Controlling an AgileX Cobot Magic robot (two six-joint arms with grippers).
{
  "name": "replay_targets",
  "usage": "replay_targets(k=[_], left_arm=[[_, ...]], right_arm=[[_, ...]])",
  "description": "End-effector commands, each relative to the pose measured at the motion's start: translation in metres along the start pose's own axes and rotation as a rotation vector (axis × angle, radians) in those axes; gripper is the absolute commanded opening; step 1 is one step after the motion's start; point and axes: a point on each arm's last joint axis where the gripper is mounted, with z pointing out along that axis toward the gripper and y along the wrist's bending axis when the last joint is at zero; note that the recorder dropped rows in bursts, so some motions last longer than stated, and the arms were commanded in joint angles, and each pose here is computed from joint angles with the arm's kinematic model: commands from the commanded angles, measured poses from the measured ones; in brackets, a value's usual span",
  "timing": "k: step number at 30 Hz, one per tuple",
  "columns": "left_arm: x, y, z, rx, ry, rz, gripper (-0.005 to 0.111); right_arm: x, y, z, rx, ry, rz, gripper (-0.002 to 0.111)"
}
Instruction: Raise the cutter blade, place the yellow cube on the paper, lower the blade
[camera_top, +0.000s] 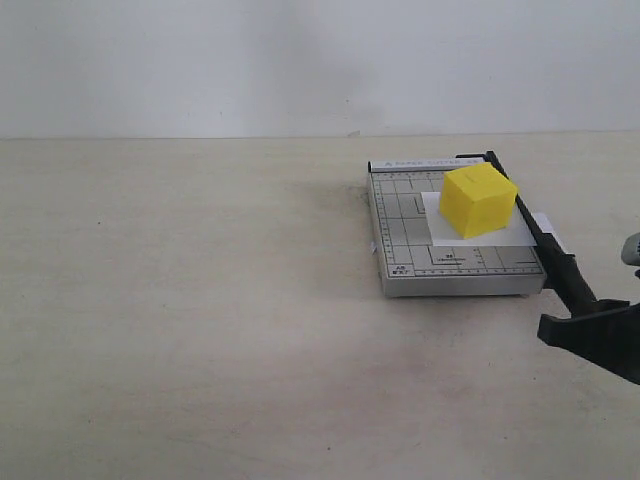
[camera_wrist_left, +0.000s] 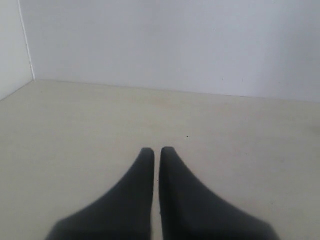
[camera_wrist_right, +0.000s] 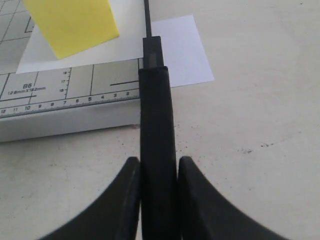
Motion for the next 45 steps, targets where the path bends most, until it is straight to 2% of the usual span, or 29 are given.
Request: replay_targets(k=[1,4,7,8,10,12,16,20,29,31,33,34,37,39,45], left_arm=[[0.001,0.000,0.000,0.004,-0.005,-0.020,0.004],[0.001,-0.001,0.000,0.010,-0.004,-0.030,0.004],[0.001,-0.003,0.000,0.027,-0.002,-0.011,0.004],[0.001,-0.003,0.000,0.029,-0.002,-0.005,0.004],[0.001,-0.003,0.000,0.029,-0.002,-0.005,0.004],[0.001,-0.003,0.000,0.030,-0.002,-0.008,0.004],[0.001,-0.003,0.000,0.032,-0.002,-0.013,0.004],[0.001,-0.004,0.000,0.042,-0.002,-0.009,0.004],[0.005,-0.004,0.000,0.046,0.048,-0.025,0.004],[0.006,-0.004,0.000,0.045,0.058,-0.022,0.004],[0.006,-0.004,0.000,0.045,0.055,-0.022,0.004],[0.006,-0.004,0.000,0.045,0.051,-0.022,0.004],[0.005,-0.004,-0.001,0.042,0.037,-0.009,0.004],[0.005,-0.004,-0.001,0.042,0.040,-0.007,0.004],[0.002,-0.004,-0.001,0.041,0.010,-0.007,0.004]], right_arm=[[0.010,0.012,0.004,-0.103,0.094,-0.083,0.000],[0.010,0.012,0.004,-0.103,0.096,-0.088,0.002],[0.010,0.012,0.004,-0.104,0.094,-0.095,0.019],[0.010,0.012,0.004,-0.104,0.094,-0.095,0.028],[0.010,0.012,0.004,-0.103,0.097,-0.095,0.040],[0.010,0.012,0.003,-0.102,0.099,-0.095,0.045],[0.007,0.012,-0.003,-0.098,0.115,-0.090,0.044],[-0.010,0.014,-0.024,-0.106,0.070,-0.087,0.044],[-0.045,0.013,-0.112,-0.174,-0.179,0.045,0.044],[-0.043,0.010,-0.131,-0.184,-0.210,0.052,0.033],[-0.038,0.007,-0.148,-0.187,-0.229,0.041,0.007],[-0.036,0.005,-0.153,-0.186,-0.233,0.035,0.000],[-0.035,0.003,-0.170,-0.206,-0.327,0.024,0.000],[-0.035,0.000,-0.177,-0.190,-0.388,-0.034,0.000],[-0.023,-0.004,-0.169,-0.156,-0.320,-0.046,0.000]])
